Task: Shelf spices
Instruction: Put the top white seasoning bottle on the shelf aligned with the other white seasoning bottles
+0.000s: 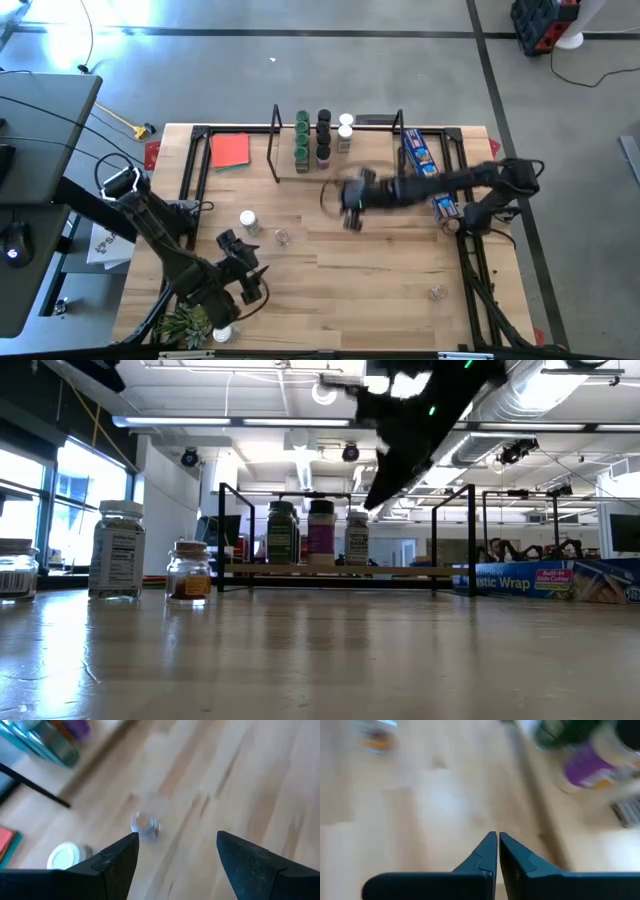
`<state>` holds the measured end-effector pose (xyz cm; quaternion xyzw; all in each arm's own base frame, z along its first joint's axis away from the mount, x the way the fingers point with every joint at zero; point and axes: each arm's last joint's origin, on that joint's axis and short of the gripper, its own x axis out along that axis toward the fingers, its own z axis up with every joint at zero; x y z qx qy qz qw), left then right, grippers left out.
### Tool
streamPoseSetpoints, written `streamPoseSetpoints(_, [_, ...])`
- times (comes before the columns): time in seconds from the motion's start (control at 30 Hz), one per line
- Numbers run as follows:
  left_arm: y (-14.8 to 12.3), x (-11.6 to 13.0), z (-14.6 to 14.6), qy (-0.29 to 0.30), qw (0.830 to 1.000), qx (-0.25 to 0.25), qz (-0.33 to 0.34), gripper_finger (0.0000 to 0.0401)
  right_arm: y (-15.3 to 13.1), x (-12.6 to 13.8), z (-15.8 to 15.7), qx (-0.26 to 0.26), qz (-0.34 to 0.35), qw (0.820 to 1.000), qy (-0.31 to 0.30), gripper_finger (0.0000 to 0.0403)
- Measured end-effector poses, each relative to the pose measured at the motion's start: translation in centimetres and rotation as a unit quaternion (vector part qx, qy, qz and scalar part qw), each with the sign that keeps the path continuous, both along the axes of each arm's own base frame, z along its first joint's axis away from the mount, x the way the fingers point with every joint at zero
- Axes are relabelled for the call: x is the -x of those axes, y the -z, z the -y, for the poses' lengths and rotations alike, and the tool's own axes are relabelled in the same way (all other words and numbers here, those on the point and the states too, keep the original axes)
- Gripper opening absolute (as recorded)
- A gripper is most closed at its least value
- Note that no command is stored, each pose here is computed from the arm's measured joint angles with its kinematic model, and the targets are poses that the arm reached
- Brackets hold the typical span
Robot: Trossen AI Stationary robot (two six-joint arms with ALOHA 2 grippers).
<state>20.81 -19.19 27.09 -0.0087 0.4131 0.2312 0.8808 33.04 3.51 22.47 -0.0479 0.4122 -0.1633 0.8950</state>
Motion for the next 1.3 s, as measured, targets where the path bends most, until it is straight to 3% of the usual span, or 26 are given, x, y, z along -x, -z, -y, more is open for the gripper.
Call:
streamPoseSetpoints(0.2, [-0.4,-2.2,-2.9,0.108,0.981,0.064,-0.145,0.0262,-0.2,1.2,-9.4,0.052,0.082,0.993,-0.064,0.0011])
streamPoseSetpoints(0.37, [-0.4,-4.5,-6.3,0.192,0.963,0.005,-0.19,0.0262,0.2,2.4,-12.6,0.056,0.114,0.991,-0.051,0.0011])
streamPoseSetpoints(0.47, [-0.5,-5.8,-8.1,0.211,0.959,-0.03,-0.185,0.0262,0.6,2.7,-13.2,0.043,0.122,0.991,-0.035,0.0011])
streamPoseSetpoints(0.57, [-0.9,-7.4,-9.7,0.196,0.968,-0.055,-0.143,0.0262,1.2,2.6,-13.4,0.032,0.122,0.992,-0.022,0.0011])
streamPoseSetpoints(0.63, [-1.1,-8.4,-10.5,0.169,0.98,-0.039,-0.101,0.0262,1.6,2.4,-13.5,0.031,0.118,0.992,-0.018,0.0011])
streamPoseSetpoints(0.77, [-1.4,-9.6,-11.2,0.218,0.973,0.014,-0.069,0.0262,2.2,2.3,-13.5,0.026,0.115,0.993,-0.009,0.0011])
streamPoseSetpoints(0.9, [-1.7,-8.7,-11.7,0.275,0.954,-0.024,-0.115,0.0262,2.4,2.3,-13.5,0.02,0.115,0.993,-0.003,0.0011])
streamPoseSetpoints(1.03, [-1.9,-5.9,-11.7,0.304,0.929,-0.033,-0.21,0.0262,2.4,2.3,-13.5,0.02,0.114,0.993,-0.004,0.0011])
streamPoseSetpoints(1.3, [-2.8,-0.4,-12.5,0.222,0.908,0.064,-0.35,0.0262,2.4,2.3,-13.5,0.018,0.119,0.993,0.006,0.0011])
